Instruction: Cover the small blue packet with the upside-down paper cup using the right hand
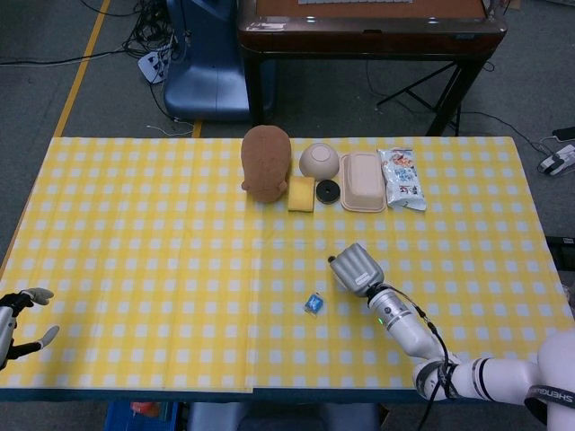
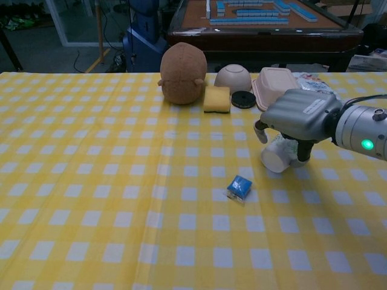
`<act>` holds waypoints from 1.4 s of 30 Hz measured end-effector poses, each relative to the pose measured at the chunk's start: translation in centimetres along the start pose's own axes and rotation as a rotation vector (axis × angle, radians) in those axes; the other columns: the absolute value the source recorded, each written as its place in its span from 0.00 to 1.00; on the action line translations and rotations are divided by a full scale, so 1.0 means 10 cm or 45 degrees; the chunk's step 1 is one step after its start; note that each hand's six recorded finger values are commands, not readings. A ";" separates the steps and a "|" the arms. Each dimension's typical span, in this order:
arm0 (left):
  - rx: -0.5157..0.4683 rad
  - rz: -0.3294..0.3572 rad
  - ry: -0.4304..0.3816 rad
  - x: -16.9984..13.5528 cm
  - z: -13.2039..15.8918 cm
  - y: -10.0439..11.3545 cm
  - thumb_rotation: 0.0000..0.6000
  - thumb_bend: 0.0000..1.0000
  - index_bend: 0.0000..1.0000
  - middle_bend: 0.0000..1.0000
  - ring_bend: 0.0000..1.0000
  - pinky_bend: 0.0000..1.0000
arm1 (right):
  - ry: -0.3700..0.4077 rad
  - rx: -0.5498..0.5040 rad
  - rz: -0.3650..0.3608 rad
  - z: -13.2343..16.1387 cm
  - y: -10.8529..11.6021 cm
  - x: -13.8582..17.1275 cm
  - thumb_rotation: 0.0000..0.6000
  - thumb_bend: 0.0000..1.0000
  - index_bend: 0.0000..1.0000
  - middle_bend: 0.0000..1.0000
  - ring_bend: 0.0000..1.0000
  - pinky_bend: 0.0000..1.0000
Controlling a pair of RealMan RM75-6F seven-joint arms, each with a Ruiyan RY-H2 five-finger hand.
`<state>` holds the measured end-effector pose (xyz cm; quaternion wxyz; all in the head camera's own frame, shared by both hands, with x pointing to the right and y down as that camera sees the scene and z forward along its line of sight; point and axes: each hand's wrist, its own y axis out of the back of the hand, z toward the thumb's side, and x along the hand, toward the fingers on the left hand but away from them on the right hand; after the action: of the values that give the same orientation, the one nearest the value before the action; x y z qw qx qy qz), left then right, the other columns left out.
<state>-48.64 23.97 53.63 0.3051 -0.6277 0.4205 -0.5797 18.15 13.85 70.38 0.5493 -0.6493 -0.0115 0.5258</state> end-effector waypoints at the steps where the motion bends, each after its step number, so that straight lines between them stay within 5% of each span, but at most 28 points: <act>1: -0.001 0.000 0.001 0.00 0.00 0.00 1.00 0.22 0.45 0.44 0.41 0.59 | 0.001 -0.004 0.001 0.00 0.00 0.00 1.00 0.05 0.48 1.00 1.00 1.00; 11: -0.001 0.003 0.000 0.00 -0.01 0.01 1.00 0.22 0.45 0.44 0.41 0.59 | -0.004 -0.255 -0.073 -0.07 0.14 0.05 1.00 0.05 0.58 1.00 1.00 1.00; 23: 0.006 0.005 -0.008 -0.02 0.02 0.01 1.00 0.22 0.45 0.44 0.41 0.59 | 0.115 -0.989 -0.220 -0.08 0.36 0.19 1.00 0.04 0.58 1.00 1.00 1.00; 33: 0.001 0.005 -0.005 -0.02 0.01 0.02 1.00 0.22 0.45 0.44 0.41 0.59 | 0.309 -1.625 -0.176 0.03 0.27 0.23 1.00 0.01 0.58 1.00 1.00 1.00; 42: -0.001 0.009 -0.009 -0.03 0.01 0.03 1.00 0.22 0.45 0.44 0.41 0.59 | 0.386 -1.873 -0.086 0.05 0.01 0.20 1.00 0.01 0.58 1.00 1.00 1.00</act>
<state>-48.56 24.09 53.22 0.3085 -0.6285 0.4219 -0.5761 18.70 15.38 69.05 -0.0148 -0.9134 -0.3041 0.2702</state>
